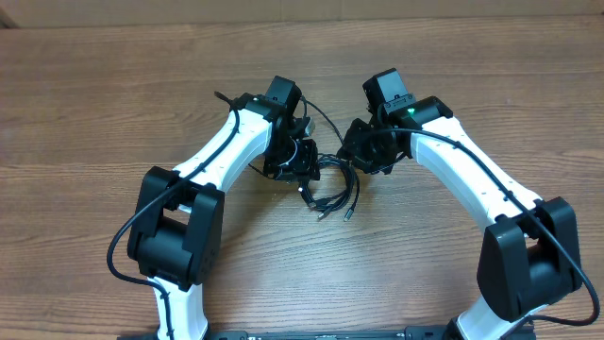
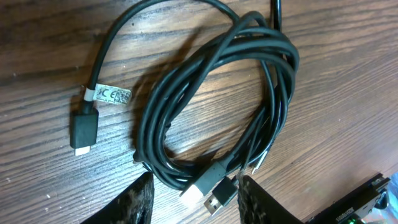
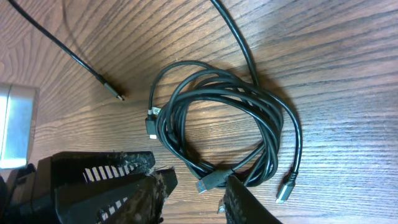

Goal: Untangle cables

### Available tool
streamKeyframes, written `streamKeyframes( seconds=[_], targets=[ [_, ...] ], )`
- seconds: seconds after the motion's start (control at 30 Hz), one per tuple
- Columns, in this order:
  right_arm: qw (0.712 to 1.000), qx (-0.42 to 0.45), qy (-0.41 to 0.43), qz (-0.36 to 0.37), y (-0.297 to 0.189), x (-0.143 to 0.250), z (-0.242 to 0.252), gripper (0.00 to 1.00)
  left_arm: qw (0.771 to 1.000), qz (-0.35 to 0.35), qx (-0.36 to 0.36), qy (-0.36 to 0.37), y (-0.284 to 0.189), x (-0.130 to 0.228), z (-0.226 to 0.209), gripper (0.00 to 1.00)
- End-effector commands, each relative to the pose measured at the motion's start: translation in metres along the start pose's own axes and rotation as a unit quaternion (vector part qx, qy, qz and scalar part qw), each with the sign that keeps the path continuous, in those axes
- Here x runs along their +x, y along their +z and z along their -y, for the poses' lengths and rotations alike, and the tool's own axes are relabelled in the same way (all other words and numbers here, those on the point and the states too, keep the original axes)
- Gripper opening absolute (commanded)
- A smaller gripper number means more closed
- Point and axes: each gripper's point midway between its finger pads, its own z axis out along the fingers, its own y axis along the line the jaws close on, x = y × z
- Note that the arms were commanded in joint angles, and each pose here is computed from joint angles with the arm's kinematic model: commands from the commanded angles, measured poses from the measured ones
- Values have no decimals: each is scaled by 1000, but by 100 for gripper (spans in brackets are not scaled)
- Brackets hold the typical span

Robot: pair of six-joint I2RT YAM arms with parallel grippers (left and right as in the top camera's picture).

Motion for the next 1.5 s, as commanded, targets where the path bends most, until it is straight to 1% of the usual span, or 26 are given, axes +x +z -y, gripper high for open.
streamKeyframes(
  seconds=[0.0, 0.03, 0.07, 0.1, 0.17, 0.27, 0.37, 0.5, 0.6, 0.67, 0.73, 0.77, 0.87, 0.97, 1.03, 1.07, 1.13, 1.27, 1.4, 1.47],
  targets=[
    [1000, 5, -11, -1, 3, 2, 2, 33, 1000, 19, -10, -6, -5, -6, -3, 42],
    [1000, 4, -11, -1, 3, 2, 2, 33, 999, 29, -26, -8, -6, -10, -8, 42],
    [1000, 4, -11, -1, 3, 2, 2, 33, 997, 39, -52, -30, -6, -13, -17, 44],
    [1000, 4, -11, 0, 3, 1, 2, 34, 995, 44, -73, -59, -4, -15, -26, 44],
    [1000, 3, -11, 1, 3, 1, 1, 34, 994, 47, -80, -63, 2, -19, -31, 40],
    [1000, 1, -13, 3, 3, 0, 0, 34, 994, 60, -76, -57, 13, -30, -30, 37],
    [1000, 1, -13, 3, 3, 0, 0, 34, 994, 50, -77, -64, 24, -30, -37, 35],
    [1000, 0, -15, 4, 3, -1, 0, 34, 994, 48, -71, -68, 24, -31, -38, 32],
    [1000, 0, -15, 4, 3, -1, 0, 34, 997, 45, -52, -27, 26, -31, -28, 31],
    [1000, 0, -15, 4, 3, -1, 0, 34, 998, 46, -40, -24, 25, -33, -26, 31],
    [1000, -1, -15, 4, 3, -1, -1, 35, 998, 44, -17, -33, 22, -35, -26, 29],
    [1000, -1, -15, 5, 3, -1, -1, 37, 998, 45, -16, -34, 21, -36, -27, 29],
    [1000, -4, -17, 8, 3, -3, -3, 38, 997, 58, -44, -13, 26, -38, -29, 32],
    [1000, -4, -16, 8, 3, -3, -3, 38, 997, 59, -42, -1, 28, -38, -23, 33],
    [1000, -3, -16, 6, 3, -2, -2, 38, 997, 51, -47, 40, 29, -35, -24, 32],
    [1000, -3, -16, 6, 3, -2, -2, 38, 996, 47, -52, 48, 29, -33, -26, 31],
    [1000, -3, -16, 6, 3, -2, -2, 38, 995, 47, -69, 47, 28, -33, -32, 31],
    [1000, -1, -24, 4, 3, -1, -1, 38, 995, 51, -74, 47, 29, -34, -34, 30],
    [1000, -1, -24, 4, 3, -1, -1, 38, 996, 31, -78, 39, 46, -16, -45, 29],
    [1000, -1, -24, 4, 3, -1, -1, 38, 995, 25, -91, 36, 53, -8, -55, 27]
  ],
)
